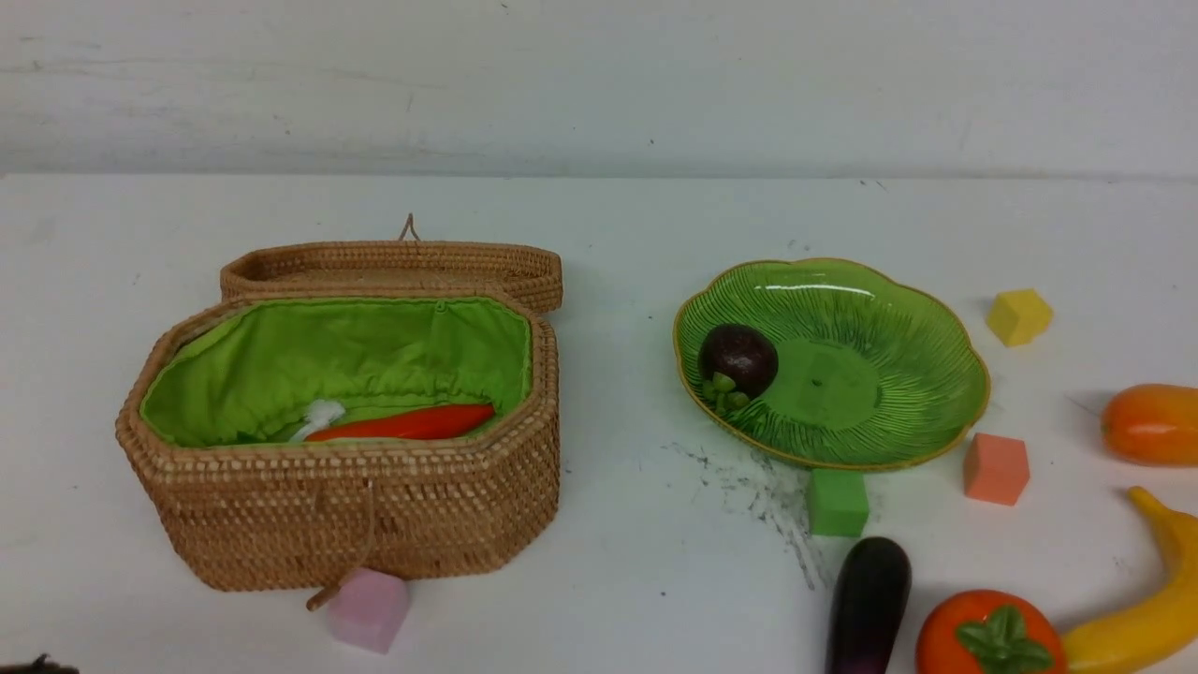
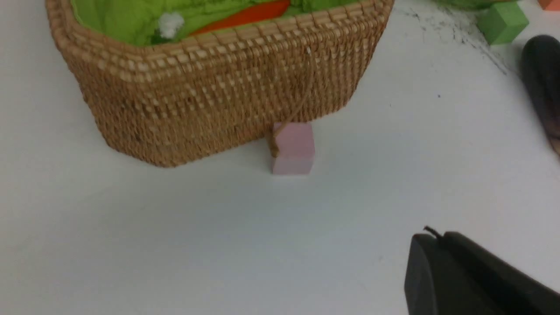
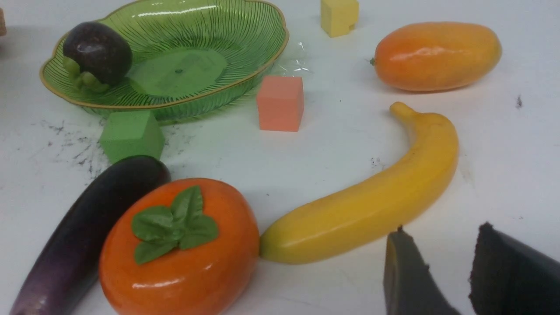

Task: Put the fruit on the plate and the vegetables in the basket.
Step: Use the right arm to grab a mango and put it into the right plate

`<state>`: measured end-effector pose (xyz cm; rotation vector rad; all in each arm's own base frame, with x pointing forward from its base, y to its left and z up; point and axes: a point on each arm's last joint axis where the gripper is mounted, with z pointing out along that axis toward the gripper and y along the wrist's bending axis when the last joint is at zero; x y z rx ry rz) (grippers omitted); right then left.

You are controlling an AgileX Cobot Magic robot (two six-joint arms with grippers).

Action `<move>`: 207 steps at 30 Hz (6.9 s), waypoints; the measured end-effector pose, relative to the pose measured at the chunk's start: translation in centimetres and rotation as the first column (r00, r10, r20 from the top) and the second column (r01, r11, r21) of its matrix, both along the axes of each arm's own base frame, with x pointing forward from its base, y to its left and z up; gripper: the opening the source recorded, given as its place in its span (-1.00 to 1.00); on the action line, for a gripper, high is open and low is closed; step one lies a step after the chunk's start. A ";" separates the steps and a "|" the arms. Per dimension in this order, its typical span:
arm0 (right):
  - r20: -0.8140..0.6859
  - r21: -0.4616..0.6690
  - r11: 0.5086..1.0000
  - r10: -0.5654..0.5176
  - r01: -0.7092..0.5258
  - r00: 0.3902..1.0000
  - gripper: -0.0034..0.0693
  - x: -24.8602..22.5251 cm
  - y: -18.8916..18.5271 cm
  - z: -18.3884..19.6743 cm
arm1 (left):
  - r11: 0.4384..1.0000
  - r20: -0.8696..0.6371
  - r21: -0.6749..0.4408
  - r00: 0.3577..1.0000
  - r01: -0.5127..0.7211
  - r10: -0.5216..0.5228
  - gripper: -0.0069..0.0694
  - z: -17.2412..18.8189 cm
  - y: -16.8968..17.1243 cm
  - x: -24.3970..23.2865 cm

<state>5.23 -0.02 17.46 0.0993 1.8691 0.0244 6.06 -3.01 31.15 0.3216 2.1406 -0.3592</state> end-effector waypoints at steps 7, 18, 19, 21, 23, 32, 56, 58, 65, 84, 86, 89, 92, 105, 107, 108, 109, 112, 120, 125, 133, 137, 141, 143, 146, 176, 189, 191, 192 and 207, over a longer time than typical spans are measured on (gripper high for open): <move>0.000 0.000 1.000 0.000 0.000 1.000 -0.23 0.0 0.0 0.0 | 0.997 0.225 -0.082 0.974 0.000 0.019 -0.85 1.9 -0.3 1.0; 0.000 0.000 1.000 0.000 0.000 1.000 -0.23 0.0 0.0 0.0 | 0.933 0.416 -0.181 0.836 -0.310 0.358 -0.85 -0.8 2.3 1.4; 0.000 0.000 1.000 0.000 0.000 1.000 -0.23 0.0 0.0 0.0 | 0.920 0.408 -0.171 0.824 -0.353 0.392 -0.85 -2.0 2.7 1.2; 0.000 0.000 1.000 0.000 0.000 1.000 -0.23 0.0 0.0 0.0 | 0.897 0.400 -0.153 0.804 -0.414 0.439 -0.85 -4.6 3.2 0.4; 0.000 0.000 1.000 0.000 0.000 1.000 -0.23 0.0 0.0 0.0 | 0.887 0.404 -0.125 0.794 -0.444 0.454 -0.85 -7.1 3.4 -0.2; 0.000 0.000 1.000 0.000 0.000 1.000 -0.23 0.0 0.0 0.0 | 0.877 0.242 -0.082 0.844 -0.473 0.478 -0.85 -14.2 3.4 -0.8; 0.000 0.000 1.000 0.000 0.000 1.000 -0.23 0.0 0.0 0.0 | 0.877 0.235 -0.084 0.846 -0.474 0.480 -0.81 -14.3 3.4 -0.8; 0.000 0.000 1.000 0.000 0.000 1.000 -0.23 0.0 0.0 0.0 | 0.877 0.235 -0.084 0.846 -0.474 0.480 -0.81 -14.3 3.4 -0.8; 0.000 0.000 1.000 0.000 0.000 1.000 -0.23 0.0 0.0 0.0 | 0.877 0.235 -0.084 0.846 -0.474 0.480 -0.80 -14.3 3.4 -0.8; 0.000 0.000 1.000 0.000 0.000 1.000 -0.23 0.0 0.0 0.0 | 0.877 0.235 -0.084 0.846 -0.474 0.480 -0.75 -14.3 3.4 -0.8; 0.000 0.000 1.000 0.000 0.000 1.000 -0.23 0.0 0.0 0.0 | 0.877 0.235 -0.084 0.846 -0.474 0.480 -0.75 -14.3 3.4 -0.8; 0.000 0.000 1.000 0.000 0.000 1.000 -0.23 0.0 0.0 0.0 | 0.877 0.235 -0.084 0.846 -0.474 0.480 -0.74 -14.3 3.4 -0.8; 0.000 0.000 1.000 0.000 0.000 1.000 -0.23 0.0 0.0 0.0 | 0.877 0.235 -0.084 0.846 -0.474 0.480 -0.74 -14.3 3.4 -0.8; 0.000 0.000 1.000 0.000 0.000 1.000 -0.23 0.0 0.0 0.0 | 0.877 0.234 -0.085 0.846 -0.474 0.480 -0.70 -14.3 3.4 -0.8; 0.000 0.000 1.000 0.000 0.000 1.000 -0.23 0.0 0.0 0.0 | 0.877 0.234 -0.085 0.846 -0.474 0.480 -0.69 -14.3 3.4 -0.8; 0.000 0.000 1.000 0.000 0.000 1.000 -0.23 0.0 0.0 0.0 | 0.877 0.234 -0.085 0.846 -0.474 0.480 -0.69 -14.3 3.4 -0.8; 0.000 0.000 1.000 0.000 0.000 1.000 -0.23 0.0 0.0 0.0 | 0.877 0.234 -0.085 0.846 -0.474 0.480 -0.69 -14.3 3.4 -0.8; 0.000 0.000 1.000 0.000 0.000 1.000 -0.23 0.0 0.0 0.0 | 0.877 0.234 -0.085 0.846 -0.474 0.480 -0.68 -14.3 3.4 -0.8; 0.000 0.000 1.000 0.000 0.000 1.000 -0.23 0.0 0.0 0.0 | 0.876 0.234 -0.086 0.846 -0.474 0.480 -0.67 -14.3 3.4 -0.8; 0.002 0.000 1.000 0.000 0.000 1.000 -0.23 0.0 0.0 0.0 | 0.876 0.234 -0.086 0.846 -0.474 0.480 -0.66 -14.3 3.4 -0.8; 0.182 0.083 0.996 -0.038 0.023 0.983 -0.23 0.4 -0.1 1.3 | 0.876 0.234 -0.086 0.846 -0.474 0.480 -0.63 -14.3 3.4 -0.8; 0.309 0.127 0.991 -0.072 0.034 0.948 -0.23 0.4 -0.3 2.5 | 0.876 0.234 -0.086 0.846 -0.474 0.480 -0.63 -14.3 3.4 -0.8; 0.445 0.227 0.973 -0.133 0.033 0.886 -0.23 0.3 -0.7 3.9 | 0.876 0.234 -0.086 0.846 -0.474 0.480 -0.62 -14.3 3.4 -0.8; 0.526 0.346 0.938 -0.200 0.007 0.827 -0.23 0.1 -1.0 4.8 | 0.876 0.234 -0.086 0.846 -0.474 0.480 -0.61 -14.3 3.4 -0.8; 0.617 0.409 0.912 -0.249 -0.034 0.746 -0.23 -0.4 -1.3 6.1 | 0.876 0.234 -0.086 0.846 -0.474 0.480 -0.61 -14.3 3.4 -0.8; -0.469 0.268 0.878 -0.241 0.397 0.850 -0.08 16.3 -3.9 17.2 | 0.876 0.234 -0.086 0.846 -0.474 0.480 -0.53 -14.3 3.4 -0.8; -0.696 0.522 0.503 -0.217 0.689 0.685 0.93 26.1 -10.4 12.3 | 0.876 0.234 -0.086 0.846 -0.474 0.480 -0.50 -14.3 3.4 -0.8; -0.719 0.541 0.411 -0.226 0.734 0.657 0.94 27.4 -11.4 10.9 | 0.876 0.234 -0.086 0.846 -0.474 0.480 -0.49 -14.3 3.4 -0.8; -0.731 0.544 0.366 -0.234 0.755 0.641 0.94 28.6 -12.0 9.8 | 0.876 0.234 -0.086 0.846 -0.474 0.480 -0.49 -14.3 3.4 -0.8; -0.821 0.437 0.401 -0.186 0.805 0.539 0.91 35.6 -13.8 5.5 | 0.876 0.234 -0.086 0.846 -0.474 0.480 -0.46 -14.3 3.4 -0.8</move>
